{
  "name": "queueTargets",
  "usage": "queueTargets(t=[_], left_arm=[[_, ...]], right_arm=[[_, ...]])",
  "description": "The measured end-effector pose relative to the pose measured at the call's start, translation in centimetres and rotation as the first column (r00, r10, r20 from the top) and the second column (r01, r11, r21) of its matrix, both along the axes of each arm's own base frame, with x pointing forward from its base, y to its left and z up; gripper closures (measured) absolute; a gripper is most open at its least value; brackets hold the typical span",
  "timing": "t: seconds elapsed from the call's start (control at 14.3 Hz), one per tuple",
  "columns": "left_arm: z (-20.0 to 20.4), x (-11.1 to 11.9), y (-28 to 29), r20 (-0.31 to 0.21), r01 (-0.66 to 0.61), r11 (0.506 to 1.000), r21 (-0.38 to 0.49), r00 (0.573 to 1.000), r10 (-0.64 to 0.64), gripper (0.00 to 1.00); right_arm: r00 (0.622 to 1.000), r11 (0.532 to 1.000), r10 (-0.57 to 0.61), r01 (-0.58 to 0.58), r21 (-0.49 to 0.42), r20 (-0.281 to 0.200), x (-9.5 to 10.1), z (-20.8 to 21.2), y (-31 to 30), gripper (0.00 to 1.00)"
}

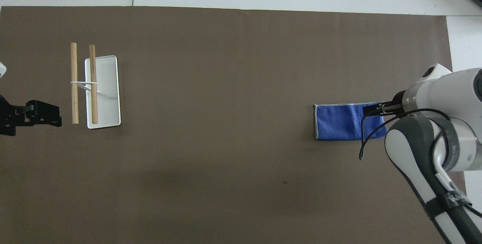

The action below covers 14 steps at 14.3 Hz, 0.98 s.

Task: Right arm passes towel to left arm to hang
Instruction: 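Grasp the near edge of the blue towel with the right gripper, then lift the towel with the right gripper while the left gripper rises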

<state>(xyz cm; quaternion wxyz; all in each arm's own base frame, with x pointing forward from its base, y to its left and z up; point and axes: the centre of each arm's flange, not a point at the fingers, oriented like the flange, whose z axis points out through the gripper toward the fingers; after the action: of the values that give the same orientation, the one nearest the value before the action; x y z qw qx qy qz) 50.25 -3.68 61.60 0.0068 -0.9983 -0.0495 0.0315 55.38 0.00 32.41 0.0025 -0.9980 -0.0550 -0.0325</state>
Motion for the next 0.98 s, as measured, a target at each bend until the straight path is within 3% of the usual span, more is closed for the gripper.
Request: queueTargets(t=[0.21,0.49,0.63,0.84,0.98], left_arm=[[0.3,0.4,0.2,0.032,0.036,0.999,-0.004,0.999,-0.036,0.00],[0.3,0.4,0.2,0.038,0.042,0.999,-0.004,0.998,-0.041,0.00],[0.3,0.4,0.2,0.038,0.042,0.999,-0.004,0.998,-0.042,0.00],[0.3,0.4,-0.1,0.039,0.043,0.999,-0.022,0.998,-0.043,0.00],[0.4,0.4,-0.5,0.039,0.042,0.997,-0.060,0.998,-0.040,0.00]], right_arm=[[1.000,1.000,-0.014,0.014,0.013,-0.008,-0.7,-1.1,0.0,0.00],[1.000,1.000,-0.016,0.016,0.011,-0.010,-2.0,-3.0,-0.1,0.00],[1.000,1.000,-0.016,0.016,0.011,-0.012,-2.1,-3.0,-0.1,0.06],[1.000,1.000,-0.017,0.017,0.012,-0.018,-2.4,-3.3,-0.1,0.30],[1.000,1.000,-0.018,0.018,0.012,-0.017,-2.5,-3.5,-0.1,0.30]])
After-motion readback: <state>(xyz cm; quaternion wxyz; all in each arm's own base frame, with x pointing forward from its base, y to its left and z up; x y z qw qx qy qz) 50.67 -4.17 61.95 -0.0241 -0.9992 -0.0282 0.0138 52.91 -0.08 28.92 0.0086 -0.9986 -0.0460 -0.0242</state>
